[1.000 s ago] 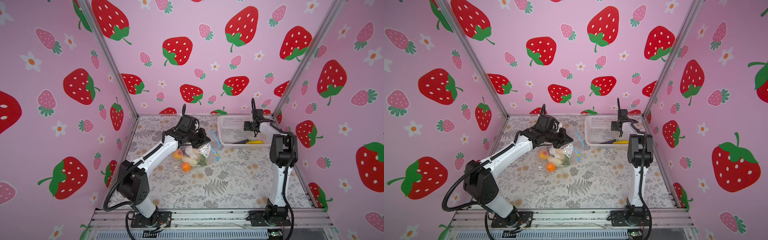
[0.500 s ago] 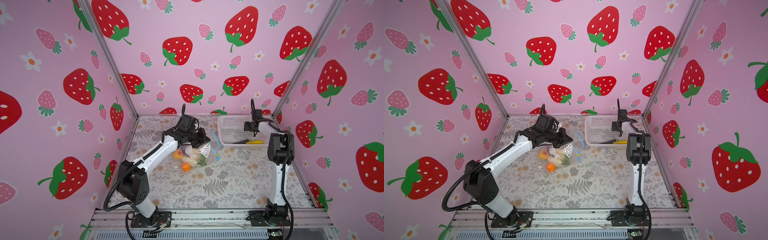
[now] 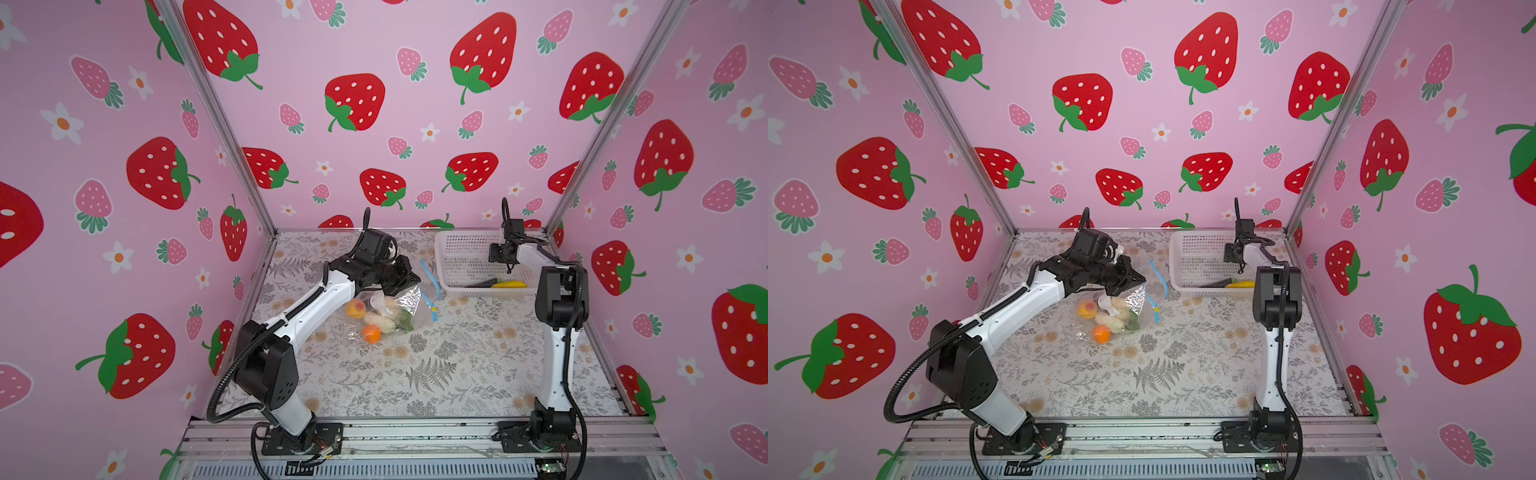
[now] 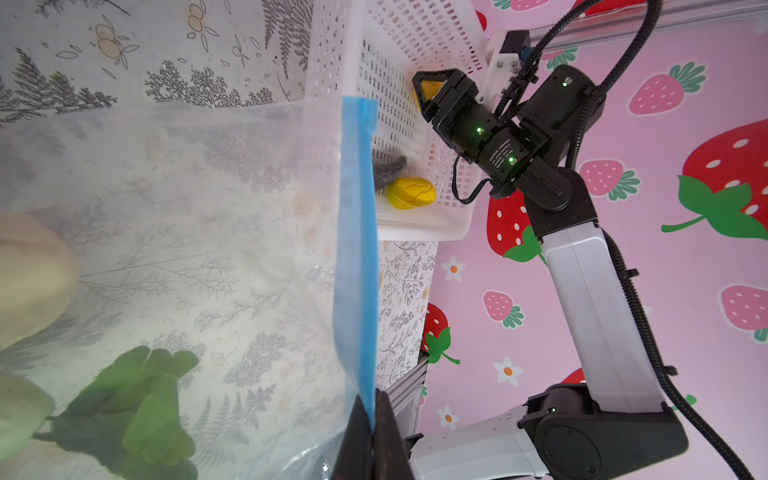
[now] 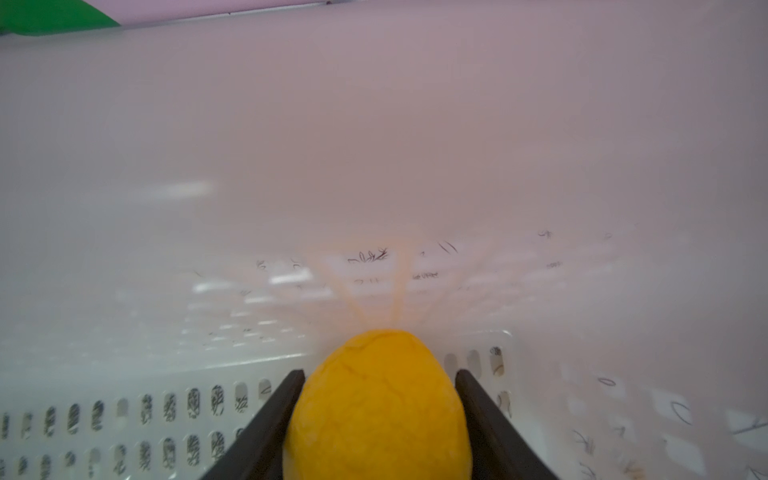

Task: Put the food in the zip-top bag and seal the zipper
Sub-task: 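Lower the right gripper onto the yellow mango in the basket and close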

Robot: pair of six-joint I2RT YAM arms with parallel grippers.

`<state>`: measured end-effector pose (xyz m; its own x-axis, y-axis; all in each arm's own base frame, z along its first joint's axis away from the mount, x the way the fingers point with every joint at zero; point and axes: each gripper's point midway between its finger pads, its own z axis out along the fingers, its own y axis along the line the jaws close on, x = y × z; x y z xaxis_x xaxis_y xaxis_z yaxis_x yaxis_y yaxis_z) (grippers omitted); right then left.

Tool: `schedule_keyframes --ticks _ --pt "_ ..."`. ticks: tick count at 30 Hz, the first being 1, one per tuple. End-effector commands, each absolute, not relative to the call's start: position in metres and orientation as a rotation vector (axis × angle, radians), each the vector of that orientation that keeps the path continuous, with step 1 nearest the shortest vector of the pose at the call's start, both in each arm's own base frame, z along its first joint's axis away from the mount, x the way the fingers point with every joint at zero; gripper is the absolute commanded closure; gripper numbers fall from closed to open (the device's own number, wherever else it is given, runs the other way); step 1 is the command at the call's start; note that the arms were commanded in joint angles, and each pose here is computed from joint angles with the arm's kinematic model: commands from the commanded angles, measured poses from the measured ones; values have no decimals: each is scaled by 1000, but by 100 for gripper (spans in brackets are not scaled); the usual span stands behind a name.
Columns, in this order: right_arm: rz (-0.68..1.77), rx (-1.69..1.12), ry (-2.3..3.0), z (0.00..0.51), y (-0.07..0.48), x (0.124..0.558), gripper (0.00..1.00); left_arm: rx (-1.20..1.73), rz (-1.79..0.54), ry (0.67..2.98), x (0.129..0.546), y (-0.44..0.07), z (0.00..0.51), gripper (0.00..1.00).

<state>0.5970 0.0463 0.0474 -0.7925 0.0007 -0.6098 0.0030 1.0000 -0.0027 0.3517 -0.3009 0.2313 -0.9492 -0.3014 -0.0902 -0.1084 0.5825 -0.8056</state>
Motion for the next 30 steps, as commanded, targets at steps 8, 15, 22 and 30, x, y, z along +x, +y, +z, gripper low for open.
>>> schedule_keyframes --ticks 8,15,22,30 --pt "108 31 2439 80 56 599 44 -312 -1324 2568 355 -302 245 100" --pt "152 34 2428 91 63 591 45 -311 -1323 2561 354 -301 247 100" --pt "172 23 2440 97 72 573 45 -319 -1324 2560 353 -300 244 100" --pt "201 -8 2399 118 90 555 45 -316 -1324 2557 352 -301 243 100"
